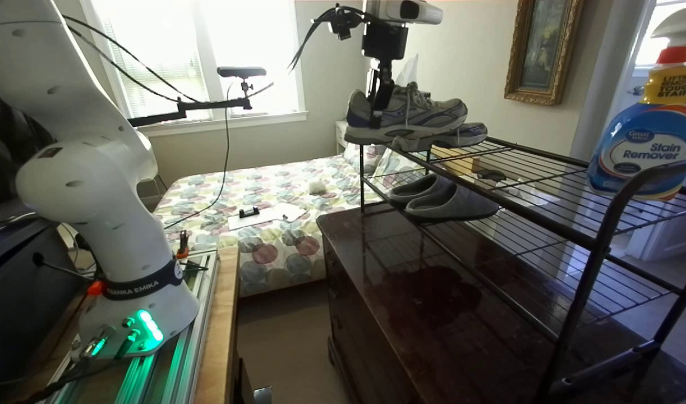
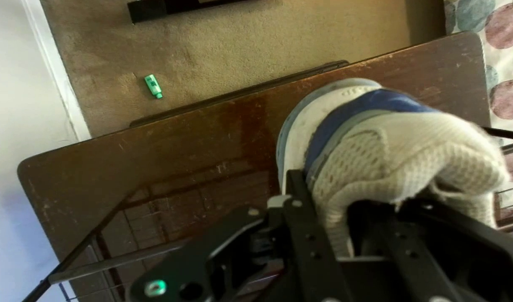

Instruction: Put the right shoe next to the left one

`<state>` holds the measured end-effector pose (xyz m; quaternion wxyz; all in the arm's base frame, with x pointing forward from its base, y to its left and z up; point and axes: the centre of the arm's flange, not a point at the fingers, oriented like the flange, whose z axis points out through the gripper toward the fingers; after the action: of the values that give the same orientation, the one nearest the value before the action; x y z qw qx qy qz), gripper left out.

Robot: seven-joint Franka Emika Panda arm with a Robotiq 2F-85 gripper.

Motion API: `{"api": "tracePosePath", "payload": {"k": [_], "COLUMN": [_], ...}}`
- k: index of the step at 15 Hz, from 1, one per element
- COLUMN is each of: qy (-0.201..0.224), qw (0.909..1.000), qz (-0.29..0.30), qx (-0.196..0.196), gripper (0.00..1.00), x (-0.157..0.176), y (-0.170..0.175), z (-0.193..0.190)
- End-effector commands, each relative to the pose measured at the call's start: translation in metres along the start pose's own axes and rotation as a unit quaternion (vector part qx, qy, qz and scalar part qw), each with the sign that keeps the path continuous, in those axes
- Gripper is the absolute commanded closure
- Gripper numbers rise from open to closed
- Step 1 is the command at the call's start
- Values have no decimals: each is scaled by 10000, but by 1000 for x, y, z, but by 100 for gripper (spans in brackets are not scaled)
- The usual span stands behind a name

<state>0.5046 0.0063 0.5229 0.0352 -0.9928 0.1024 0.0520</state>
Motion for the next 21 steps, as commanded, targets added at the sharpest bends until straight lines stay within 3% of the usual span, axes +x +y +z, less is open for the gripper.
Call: {"api": "tracePosePath", "payload": {"k": [1, 11, 21], "qy": [30, 228, 249], "qw": [9997, 9978, 9981], "qz": [127, 140, 168], "qx": [-213, -606, -532], "gripper": [96, 96, 96], "x": [53, 116, 146], "y": [-21, -69, -86], "z": [-14, -8, 7]}}
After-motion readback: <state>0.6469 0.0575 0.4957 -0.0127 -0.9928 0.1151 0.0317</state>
